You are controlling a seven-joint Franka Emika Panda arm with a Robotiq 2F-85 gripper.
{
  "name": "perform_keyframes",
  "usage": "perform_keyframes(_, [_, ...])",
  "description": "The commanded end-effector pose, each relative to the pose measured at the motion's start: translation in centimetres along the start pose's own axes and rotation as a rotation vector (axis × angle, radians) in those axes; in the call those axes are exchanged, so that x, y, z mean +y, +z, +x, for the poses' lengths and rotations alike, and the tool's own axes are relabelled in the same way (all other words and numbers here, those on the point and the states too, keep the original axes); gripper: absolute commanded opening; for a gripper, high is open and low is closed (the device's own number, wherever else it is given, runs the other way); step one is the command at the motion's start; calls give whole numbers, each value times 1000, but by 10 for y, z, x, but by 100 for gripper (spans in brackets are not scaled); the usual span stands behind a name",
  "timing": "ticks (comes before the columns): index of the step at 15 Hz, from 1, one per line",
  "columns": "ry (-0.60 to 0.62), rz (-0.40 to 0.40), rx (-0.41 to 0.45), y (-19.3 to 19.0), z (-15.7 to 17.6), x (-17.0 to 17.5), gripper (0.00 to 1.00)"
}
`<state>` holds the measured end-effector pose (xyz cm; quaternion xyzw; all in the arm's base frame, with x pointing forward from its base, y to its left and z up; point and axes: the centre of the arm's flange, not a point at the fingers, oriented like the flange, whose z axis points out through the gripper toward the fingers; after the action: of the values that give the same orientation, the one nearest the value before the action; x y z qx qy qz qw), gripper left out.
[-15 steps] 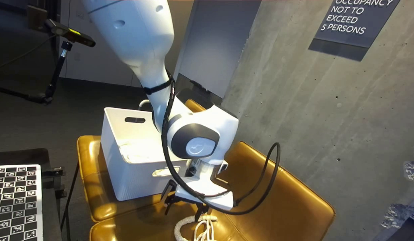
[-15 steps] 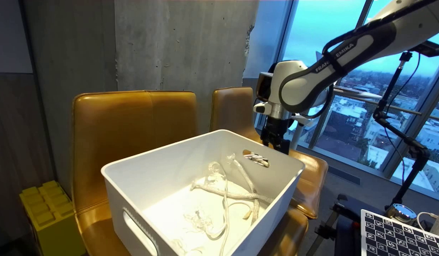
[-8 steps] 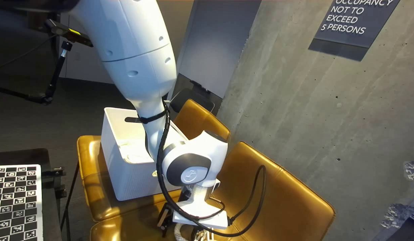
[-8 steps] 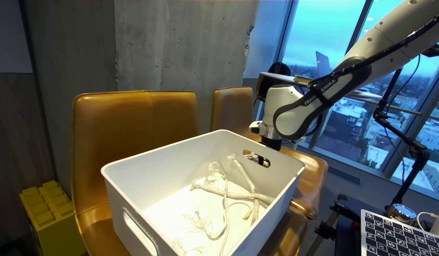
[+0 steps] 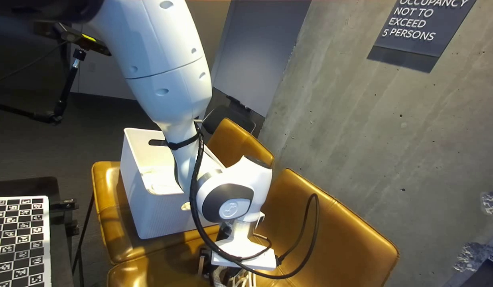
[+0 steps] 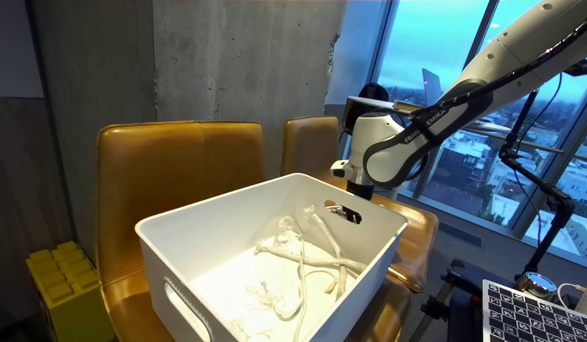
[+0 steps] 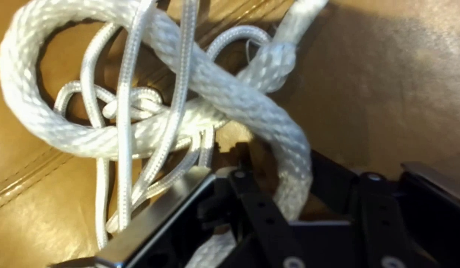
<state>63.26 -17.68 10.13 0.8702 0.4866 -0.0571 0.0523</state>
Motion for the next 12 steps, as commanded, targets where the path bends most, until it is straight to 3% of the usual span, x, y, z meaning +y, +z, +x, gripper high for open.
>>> perform_keyframes(1, [-12,-29,-20,-4,-4,-10,7])
perform_keyframes(3, [-12,-44,-21,-17,-10,-12,0])
perform_keyframes(6, [15,-59,-7,-60,-23,-4,3])
perform_keyframes(12, [74,-193,56,-203,-47,18,3])
